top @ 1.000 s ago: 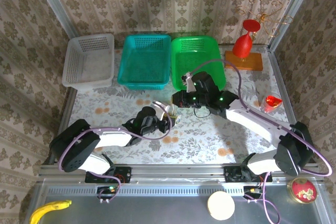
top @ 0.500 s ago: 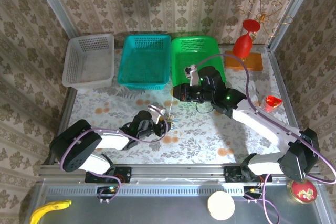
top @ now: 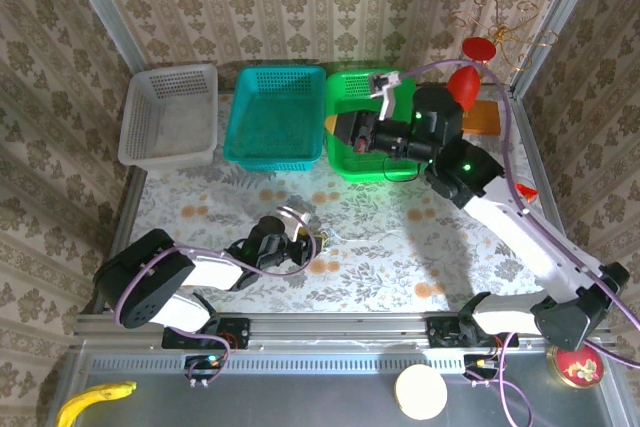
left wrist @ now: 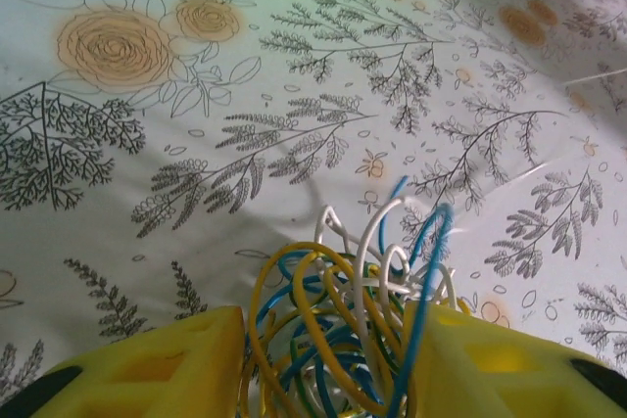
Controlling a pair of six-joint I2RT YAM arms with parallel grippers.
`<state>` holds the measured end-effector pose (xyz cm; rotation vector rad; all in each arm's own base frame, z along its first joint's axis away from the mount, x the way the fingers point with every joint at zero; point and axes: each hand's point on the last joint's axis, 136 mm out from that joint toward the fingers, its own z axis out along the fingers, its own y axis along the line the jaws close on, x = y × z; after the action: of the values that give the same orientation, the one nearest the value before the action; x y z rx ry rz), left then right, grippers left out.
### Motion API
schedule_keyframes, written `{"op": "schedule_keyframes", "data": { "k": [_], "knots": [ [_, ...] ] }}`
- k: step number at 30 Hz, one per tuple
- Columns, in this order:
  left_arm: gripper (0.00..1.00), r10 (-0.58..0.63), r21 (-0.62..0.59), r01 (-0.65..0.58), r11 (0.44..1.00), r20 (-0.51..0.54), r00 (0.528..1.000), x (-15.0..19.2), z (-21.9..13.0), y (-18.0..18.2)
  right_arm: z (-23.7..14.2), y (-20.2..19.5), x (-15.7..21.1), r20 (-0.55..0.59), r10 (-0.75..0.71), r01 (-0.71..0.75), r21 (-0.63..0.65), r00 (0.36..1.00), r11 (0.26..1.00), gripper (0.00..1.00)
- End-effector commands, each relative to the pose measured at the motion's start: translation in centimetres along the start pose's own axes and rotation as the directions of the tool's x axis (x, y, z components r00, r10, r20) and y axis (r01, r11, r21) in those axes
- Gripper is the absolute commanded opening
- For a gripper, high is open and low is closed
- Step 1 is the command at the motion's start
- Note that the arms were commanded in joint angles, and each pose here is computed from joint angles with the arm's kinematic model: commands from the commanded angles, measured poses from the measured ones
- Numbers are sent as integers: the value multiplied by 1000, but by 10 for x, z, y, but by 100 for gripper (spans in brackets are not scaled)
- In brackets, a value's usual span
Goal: Untangle the cables
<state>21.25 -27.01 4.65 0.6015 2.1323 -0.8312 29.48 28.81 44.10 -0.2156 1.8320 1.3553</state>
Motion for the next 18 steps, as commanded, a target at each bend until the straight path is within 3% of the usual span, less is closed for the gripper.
{"op": "schedule_keyframes", "data": {
  "k": [1,6,10,15,18],
  "knots": [
    [48,-23,-5,23,1000,-12,1000,5,-2,3,-20,35,-27,77,-40,47,-82,996,996,0],
    [48,-25,2,25,1000,2,1000,0,-3,0,-19,27,-26,61,-59,62,-45,996,997,0],
    [48,-28,11,27,1000,20,999,-8,-7,-3,-11,-29,14,-14,-7,8,92,1000,996,0],
    [46,-24,17,24,1000,39,999,-16,-15,-7,-17,-127,89,-81,97,-64,334,992,940,32],
    [45,-18,16,17,1000,40,999,-18,-20,-9,-24,-177,135,-132,157,-82,449,979,890,41]
  ]
}}
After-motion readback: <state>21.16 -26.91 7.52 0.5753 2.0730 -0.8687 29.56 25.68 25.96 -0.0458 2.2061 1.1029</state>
